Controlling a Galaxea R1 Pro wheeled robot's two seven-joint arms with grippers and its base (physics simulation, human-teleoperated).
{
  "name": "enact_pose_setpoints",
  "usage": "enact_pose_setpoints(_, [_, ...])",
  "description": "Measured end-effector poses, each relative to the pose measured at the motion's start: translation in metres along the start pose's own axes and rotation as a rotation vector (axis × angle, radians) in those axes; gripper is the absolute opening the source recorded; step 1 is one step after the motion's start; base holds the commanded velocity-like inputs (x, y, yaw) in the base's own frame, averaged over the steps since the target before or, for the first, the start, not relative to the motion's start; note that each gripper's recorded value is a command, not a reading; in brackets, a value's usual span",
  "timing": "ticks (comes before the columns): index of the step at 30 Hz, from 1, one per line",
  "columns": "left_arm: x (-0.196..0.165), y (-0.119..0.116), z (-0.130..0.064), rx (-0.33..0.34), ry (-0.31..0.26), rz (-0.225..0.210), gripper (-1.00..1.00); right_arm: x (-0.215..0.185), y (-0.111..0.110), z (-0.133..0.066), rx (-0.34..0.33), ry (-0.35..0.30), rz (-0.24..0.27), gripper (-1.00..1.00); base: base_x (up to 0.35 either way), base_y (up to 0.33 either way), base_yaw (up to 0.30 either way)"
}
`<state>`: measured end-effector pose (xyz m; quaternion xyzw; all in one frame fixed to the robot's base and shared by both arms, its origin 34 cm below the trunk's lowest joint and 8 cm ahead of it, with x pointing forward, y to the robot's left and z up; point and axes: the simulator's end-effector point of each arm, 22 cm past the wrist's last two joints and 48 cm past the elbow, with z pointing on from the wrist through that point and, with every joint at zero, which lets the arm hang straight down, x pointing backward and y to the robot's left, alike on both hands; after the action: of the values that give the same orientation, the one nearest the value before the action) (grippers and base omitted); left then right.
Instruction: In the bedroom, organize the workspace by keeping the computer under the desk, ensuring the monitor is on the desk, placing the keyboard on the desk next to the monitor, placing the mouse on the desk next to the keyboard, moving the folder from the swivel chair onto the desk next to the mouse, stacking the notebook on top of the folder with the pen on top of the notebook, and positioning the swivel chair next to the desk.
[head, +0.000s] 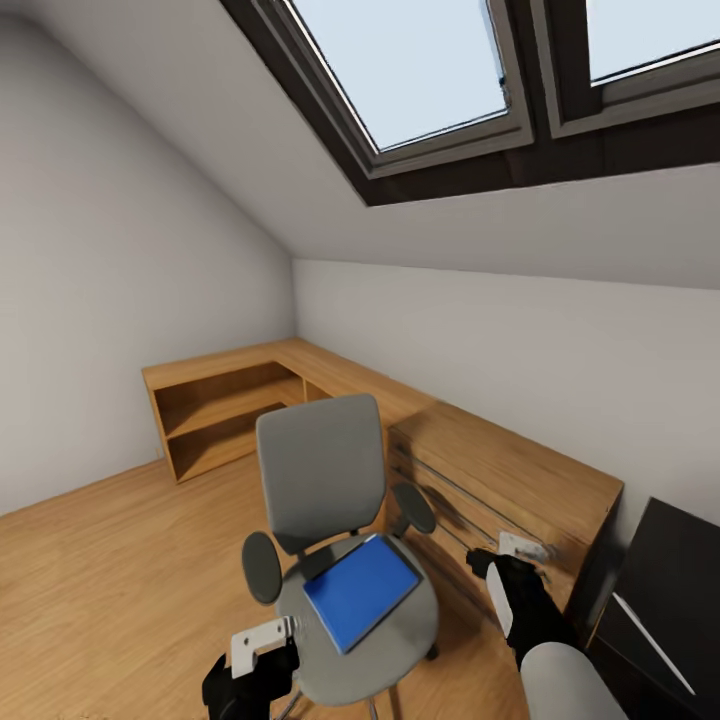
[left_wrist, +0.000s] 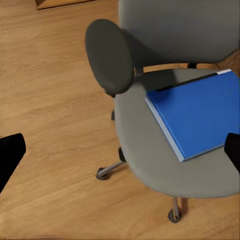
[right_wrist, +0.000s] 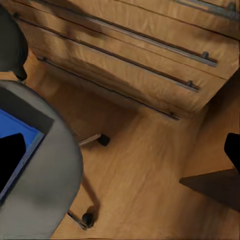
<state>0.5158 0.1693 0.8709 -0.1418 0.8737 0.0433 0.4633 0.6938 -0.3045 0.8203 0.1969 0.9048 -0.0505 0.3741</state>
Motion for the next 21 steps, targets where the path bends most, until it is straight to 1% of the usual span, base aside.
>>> enact_pose_setpoints(1, [0.0,0.001,0.001,-0.004,0.001,0.0,1.0,0.003,0.004,0.0,-0.006,-0.002,-0.009,1.0,0.0,0.0,0.281])
enact_pose_setpoints(2, [0.001,0.004,0.003,-0.011,0.002,0.0,1.0,0.008,0.018,0.001,-0.024,-0.013,-0.036,1.0,0.0,0.0,0.281])
enact_pose_setpoints(3, [0.001,0.006,0.003,-0.014,0.003,0.001,1.0,0.009,0.022,0.001,-0.03,-0.018,-0.046,1.0,0.0,0.0,0.281])
enact_pose_setpoints(4, [0.014,0.016,0.01,-0.041,0.025,0.026,1.0,0.013,0.033,0.0,-0.044,-0.029,-0.072,1.0,0.0,0.0,0.282])
enact_pose_setpoints(5, [0.035,0.031,0.019,-0.081,0.058,0.067,1.0,0.018,0.039,0.001,-0.052,-0.026,-0.084,1.0,0.0,0.0,0.282])
enact_pose_setpoints(6, [0.043,0.037,0.023,-0.098,0.071,0.082,1.0,0.02,0.04,0.001,-0.054,-0.025,-0.088,1.0,0.0,0.0,0.281])
enact_pose_setpoints(7, [0.063,0.053,0.03,-0.138,0.097,0.107,1.0,0.024,0.044,0.0,-0.059,-0.021,-0.093,1.0,0.0,0.0,0.281])
enact_pose_setpoints(8, [0.076,0.064,0.035,-0.165,0.108,0.117,1.0,0.026,0.047,0.0,-0.063,-0.019,-0.095,1.0,0.0,0.0,0.281])
enact_pose_setpoints(11, [0.097,0.086,0.044,-0.21,0.108,0.114,1.0,0.029,0.049,0.001,-0.067,-0.019,-0.098,1.0,0.0,0.0,0.281])
enact_pose_setpoints(13, [0.103,0.09,0.046,-0.209,0.108,0.117,1.0,0.032,0.05,0.001,-0.069,-0.02,-0.1,1.0,0.0,0.0,0.275])
enact_pose_setpoints(16, [0.108,0.095,0.054,-0.17,0.108,0.133,1.0,0.035,0.052,0.002,-0.076,-0.032,-0.099,1.0,0.0,0.0,0.174])
enact_pose_setpoints(18, [0.107,0.101,0.059,-0.149,0.107,0.135,1.0,0.037,0.054,0.003,-0.083,-0.035,-0.099,1.0,0.0,0.0,0.074])
enact_pose_setpoints(20, [0.102,0.107,0.066,-0.129,0.105,0.115,1.0,0.04,0.056,0.003,-0.09,-0.037,-0.099,1.0,0.0,0.0,0.035])
enact_pose_setpoints(21, [0.095,0.112,0.074,-0.109,0.1,0.084,1.0,0.04,0.059,0.004,-0.099,-0.042,-0.099,1.0,0.0,0.0,0.01])
